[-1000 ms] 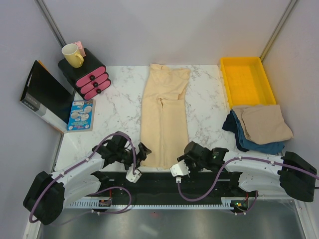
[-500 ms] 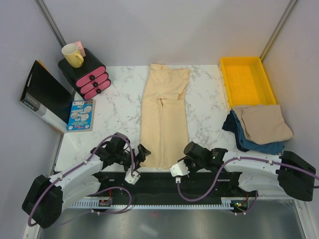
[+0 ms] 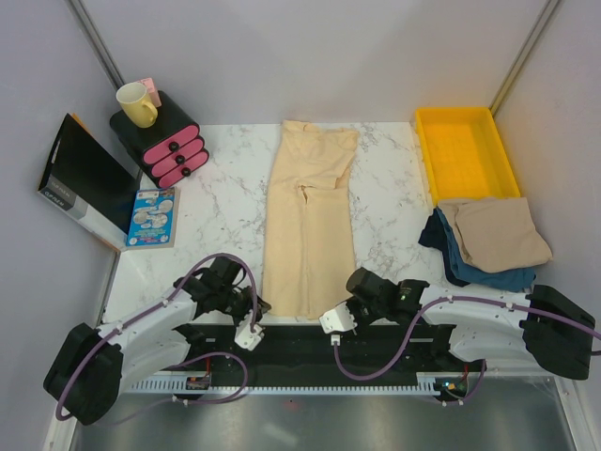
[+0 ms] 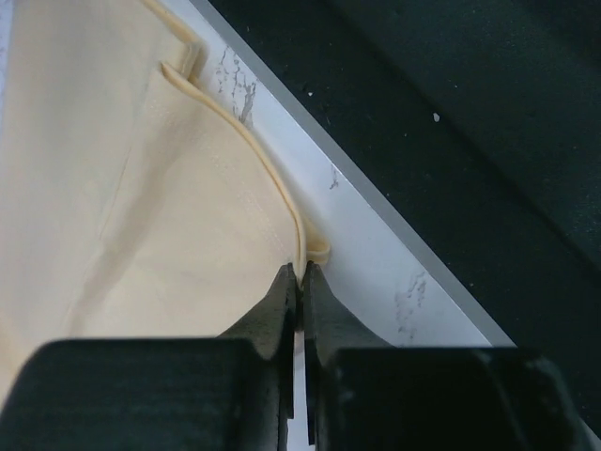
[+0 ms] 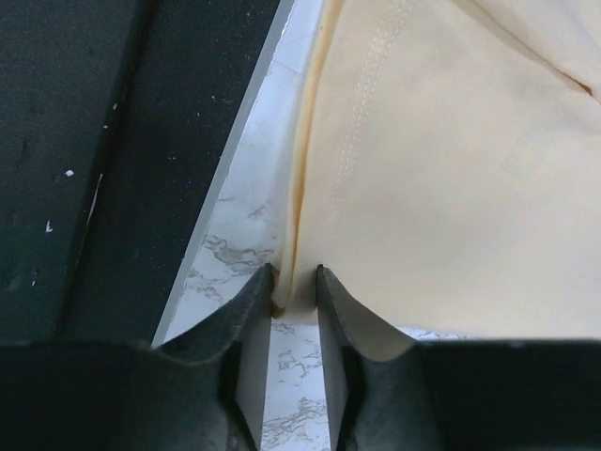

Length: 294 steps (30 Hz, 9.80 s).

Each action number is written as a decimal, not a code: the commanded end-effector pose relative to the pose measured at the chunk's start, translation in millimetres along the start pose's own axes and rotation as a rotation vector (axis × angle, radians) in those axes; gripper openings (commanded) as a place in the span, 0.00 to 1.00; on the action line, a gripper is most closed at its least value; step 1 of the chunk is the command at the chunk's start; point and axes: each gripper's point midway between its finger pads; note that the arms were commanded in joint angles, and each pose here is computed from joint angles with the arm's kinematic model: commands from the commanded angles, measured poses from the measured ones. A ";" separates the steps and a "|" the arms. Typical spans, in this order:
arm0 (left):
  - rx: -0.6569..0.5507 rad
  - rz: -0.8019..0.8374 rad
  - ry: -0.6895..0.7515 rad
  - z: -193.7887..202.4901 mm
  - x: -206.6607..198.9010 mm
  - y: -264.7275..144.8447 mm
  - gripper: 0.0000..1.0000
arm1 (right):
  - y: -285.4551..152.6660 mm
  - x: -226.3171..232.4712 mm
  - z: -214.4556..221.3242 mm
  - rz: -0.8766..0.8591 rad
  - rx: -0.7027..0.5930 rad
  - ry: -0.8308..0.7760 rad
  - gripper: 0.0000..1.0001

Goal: Fold and stack the t-shirts
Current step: Grab the bottom of the folded rectangular tshirt with both arms, then fold the folded rectangular tshirt in 1/3 of the way

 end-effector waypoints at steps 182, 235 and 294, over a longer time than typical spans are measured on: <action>0.041 -0.306 0.084 57.6 85.7 -30.3 0.89 | 10.4 -95.1 30.8 0.049 0.174 0.292 0.66; 0.115 -0.199 -0.019 93.9 97.2 -13.8 0.63 | -26.0 -140.9 28.3 0.147 0.076 0.306 0.70; 0.127 -0.207 -0.031 94.3 108.7 -11.0 0.62 | -17.0 -196.1 71.5 0.212 0.177 0.445 0.59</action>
Point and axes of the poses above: each gripper's point midway between its finger pads, its own y axis out along the fingers, its own x axis along the line the jaws close on, z = x × y, and after that the axes turned 4 degrees about -y, right-handed
